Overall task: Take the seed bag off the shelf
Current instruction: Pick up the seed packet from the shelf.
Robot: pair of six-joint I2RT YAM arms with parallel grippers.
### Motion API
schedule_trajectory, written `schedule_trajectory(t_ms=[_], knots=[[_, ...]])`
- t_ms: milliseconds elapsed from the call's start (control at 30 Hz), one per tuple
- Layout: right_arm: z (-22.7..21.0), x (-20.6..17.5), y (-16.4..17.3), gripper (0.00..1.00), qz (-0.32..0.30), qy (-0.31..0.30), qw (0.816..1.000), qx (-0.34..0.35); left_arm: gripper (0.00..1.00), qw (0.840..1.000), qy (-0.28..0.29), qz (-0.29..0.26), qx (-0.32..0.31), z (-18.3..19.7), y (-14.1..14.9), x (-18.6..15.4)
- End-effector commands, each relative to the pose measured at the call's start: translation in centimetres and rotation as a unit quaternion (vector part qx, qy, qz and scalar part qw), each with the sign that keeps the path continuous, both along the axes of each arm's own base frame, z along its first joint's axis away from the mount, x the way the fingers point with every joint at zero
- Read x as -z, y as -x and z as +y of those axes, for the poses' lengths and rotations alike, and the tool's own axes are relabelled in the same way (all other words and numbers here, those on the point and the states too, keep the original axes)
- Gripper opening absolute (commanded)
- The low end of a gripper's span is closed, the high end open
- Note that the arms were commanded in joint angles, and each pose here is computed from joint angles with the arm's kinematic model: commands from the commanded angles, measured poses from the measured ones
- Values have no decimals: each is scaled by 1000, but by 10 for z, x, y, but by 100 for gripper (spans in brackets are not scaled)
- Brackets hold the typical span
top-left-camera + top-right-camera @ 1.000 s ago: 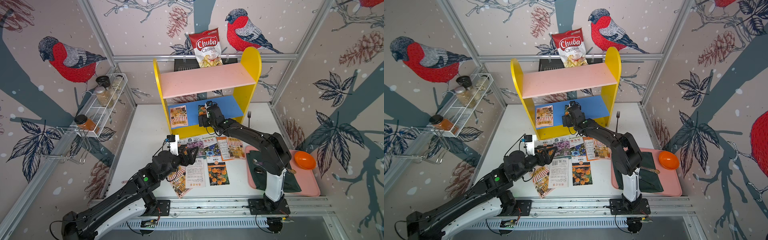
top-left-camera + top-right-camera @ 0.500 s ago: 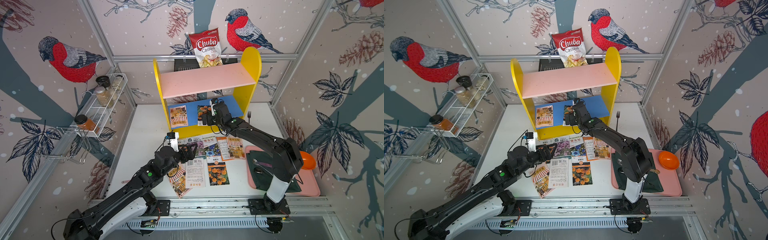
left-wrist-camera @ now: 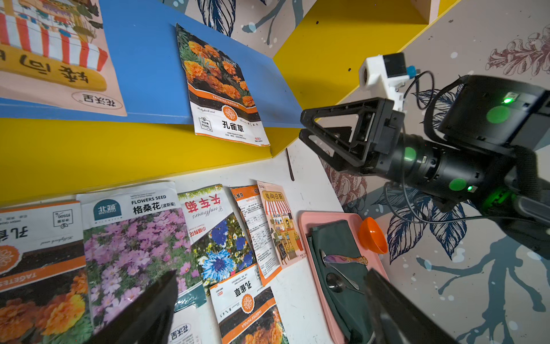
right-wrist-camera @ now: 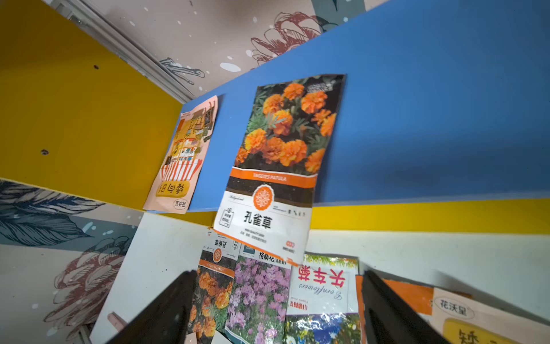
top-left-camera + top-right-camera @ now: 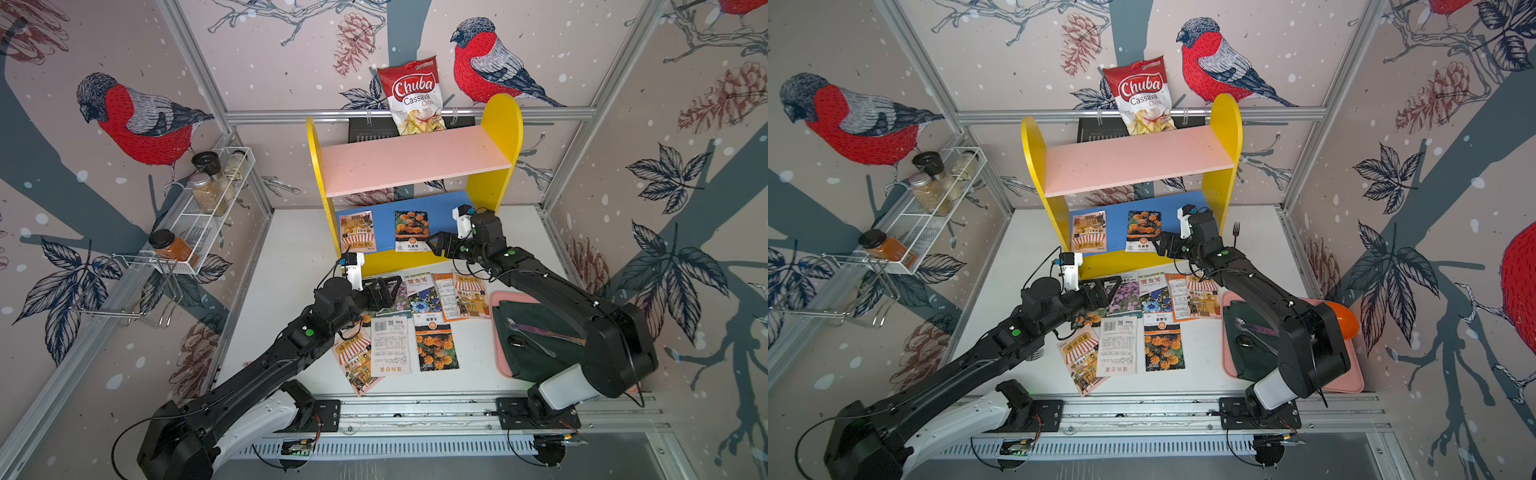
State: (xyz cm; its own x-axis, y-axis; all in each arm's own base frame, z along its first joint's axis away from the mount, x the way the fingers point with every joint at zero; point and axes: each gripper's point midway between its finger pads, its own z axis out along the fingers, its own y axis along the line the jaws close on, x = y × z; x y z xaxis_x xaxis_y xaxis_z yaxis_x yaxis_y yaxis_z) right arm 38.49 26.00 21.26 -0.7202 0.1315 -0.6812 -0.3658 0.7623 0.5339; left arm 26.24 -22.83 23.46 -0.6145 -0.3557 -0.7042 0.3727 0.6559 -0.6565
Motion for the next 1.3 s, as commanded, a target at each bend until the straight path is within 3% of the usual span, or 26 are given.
schedule_trajectory(t_ms=[0, 433, 633, 1133, 1267], knots=[[14, -11, 7, 85, 12, -67, 997, -38, 97, 1000, 3, -17, 16, -3, 2, -10], [18, 24, -11, 64, 63, -120, 989, -59, 97, 1000, -3, -23, 2, 9, 9, -10], [25, 24, -17, 51, 73, -153, 983, -74, 97, 1000, -5, -21, -2, 12, 10, -8], [40, 32, -24, 30, 97, -193, 971, -103, 97, 1000, -4, -19, -8, 17, 12, -4], [41, 33, -24, 19, 98, -194, 970, -105, 97, 1000, -4, -19, -10, 18, 12, -4]])
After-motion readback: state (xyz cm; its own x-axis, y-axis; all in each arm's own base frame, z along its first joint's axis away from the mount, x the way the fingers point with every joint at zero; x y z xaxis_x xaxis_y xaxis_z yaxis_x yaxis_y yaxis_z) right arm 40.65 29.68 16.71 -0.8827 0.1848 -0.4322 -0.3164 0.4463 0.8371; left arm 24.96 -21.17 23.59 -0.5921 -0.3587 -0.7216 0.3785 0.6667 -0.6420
